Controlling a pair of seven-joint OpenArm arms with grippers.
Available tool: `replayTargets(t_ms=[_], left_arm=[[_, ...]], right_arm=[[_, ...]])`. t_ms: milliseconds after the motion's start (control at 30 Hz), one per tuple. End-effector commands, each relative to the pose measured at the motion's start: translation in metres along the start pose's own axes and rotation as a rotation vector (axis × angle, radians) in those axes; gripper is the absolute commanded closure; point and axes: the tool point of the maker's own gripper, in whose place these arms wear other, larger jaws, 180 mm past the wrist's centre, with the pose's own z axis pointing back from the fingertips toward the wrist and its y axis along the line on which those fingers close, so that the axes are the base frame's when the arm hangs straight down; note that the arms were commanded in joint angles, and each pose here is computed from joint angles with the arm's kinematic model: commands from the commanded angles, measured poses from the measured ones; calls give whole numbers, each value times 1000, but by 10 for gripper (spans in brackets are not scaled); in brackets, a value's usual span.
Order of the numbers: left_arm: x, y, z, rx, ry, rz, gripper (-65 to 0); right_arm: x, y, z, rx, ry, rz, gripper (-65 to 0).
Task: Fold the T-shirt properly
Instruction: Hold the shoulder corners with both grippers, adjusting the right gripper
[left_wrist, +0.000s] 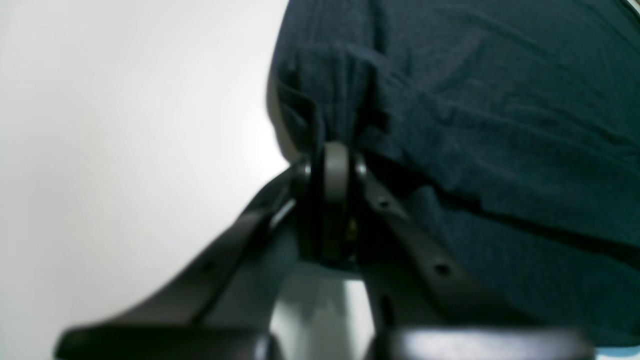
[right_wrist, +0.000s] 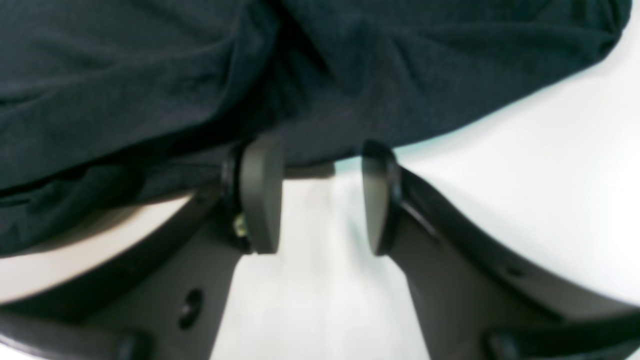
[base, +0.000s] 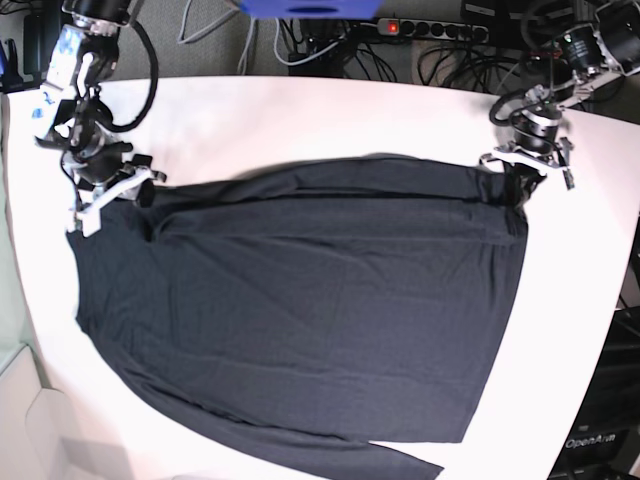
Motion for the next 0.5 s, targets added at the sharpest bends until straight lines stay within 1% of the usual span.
replayTargets(t_ms=[0,300,467], left_arm=[[-3,9,2,19,37,-9,0],[-4,9,3,18,38,-9,0],[-4,9,3,18,38,-9,0]], right_arm=[[14,0,3,6,-45,17,-271],[15,1,3,9,-48,18,-269],[11,7,1,20,-44,2,-269]])
